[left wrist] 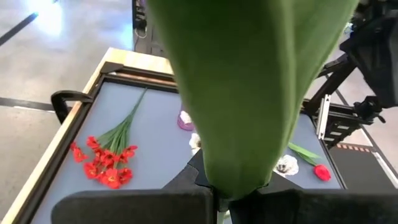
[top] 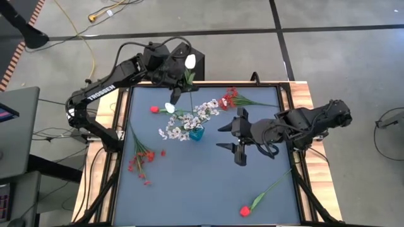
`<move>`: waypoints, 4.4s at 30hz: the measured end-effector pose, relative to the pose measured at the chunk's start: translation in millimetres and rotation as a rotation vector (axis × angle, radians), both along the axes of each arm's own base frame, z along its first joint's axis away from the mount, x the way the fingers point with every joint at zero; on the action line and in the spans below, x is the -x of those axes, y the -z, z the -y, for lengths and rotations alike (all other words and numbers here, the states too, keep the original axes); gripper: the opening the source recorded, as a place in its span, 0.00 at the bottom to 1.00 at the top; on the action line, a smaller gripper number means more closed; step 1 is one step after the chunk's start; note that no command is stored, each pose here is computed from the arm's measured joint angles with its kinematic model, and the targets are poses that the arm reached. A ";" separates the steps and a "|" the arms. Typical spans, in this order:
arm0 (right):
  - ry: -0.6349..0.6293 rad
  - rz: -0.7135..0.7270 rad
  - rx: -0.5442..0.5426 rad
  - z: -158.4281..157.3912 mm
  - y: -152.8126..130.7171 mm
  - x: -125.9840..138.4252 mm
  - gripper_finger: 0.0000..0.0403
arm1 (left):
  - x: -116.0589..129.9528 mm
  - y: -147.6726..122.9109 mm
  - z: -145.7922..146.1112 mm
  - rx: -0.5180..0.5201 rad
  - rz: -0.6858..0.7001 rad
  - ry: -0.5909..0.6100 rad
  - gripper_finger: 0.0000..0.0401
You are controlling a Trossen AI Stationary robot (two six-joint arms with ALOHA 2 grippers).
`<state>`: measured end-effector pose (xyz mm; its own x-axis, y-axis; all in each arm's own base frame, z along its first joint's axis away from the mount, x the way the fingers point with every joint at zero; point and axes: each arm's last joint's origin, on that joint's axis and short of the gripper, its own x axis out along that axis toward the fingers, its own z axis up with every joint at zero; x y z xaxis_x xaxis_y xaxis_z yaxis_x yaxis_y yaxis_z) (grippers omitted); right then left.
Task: Sort flowers into vase by color
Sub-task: Put the white flower into the blue vase
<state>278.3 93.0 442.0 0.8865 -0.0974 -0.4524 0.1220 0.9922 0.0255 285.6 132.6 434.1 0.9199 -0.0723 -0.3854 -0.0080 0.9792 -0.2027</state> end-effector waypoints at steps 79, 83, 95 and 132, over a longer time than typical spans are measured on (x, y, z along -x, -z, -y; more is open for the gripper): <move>-0.037 -0.018 0.002 -9.3 -0.2 7.8 0.66 | -28.2 96.9 55.4 -0.169 -0.131 0.143 0.00; -0.037 -0.018 0.002 -9.3 -0.1 7.8 0.66 | -28.7 107.1 56.5 -0.164 -0.147 0.149 0.00; -0.024 -0.018 0.002 -5.7 -0.1 6.5 0.66 | -29.9 110.9 56.3 -0.164 -0.135 0.147 0.00; -0.006 0.051 -0.047 -5.4 -5.9 2.7 0.66 | -23.7 112.1 40.1 -0.313 -0.060 0.359 0.00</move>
<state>275.6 98.4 447.9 0.9091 -0.0714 -0.4105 0.1132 0.9905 0.0783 309.3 92.5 322.1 0.8334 -0.2533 -0.4912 0.3394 0.9360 0.0932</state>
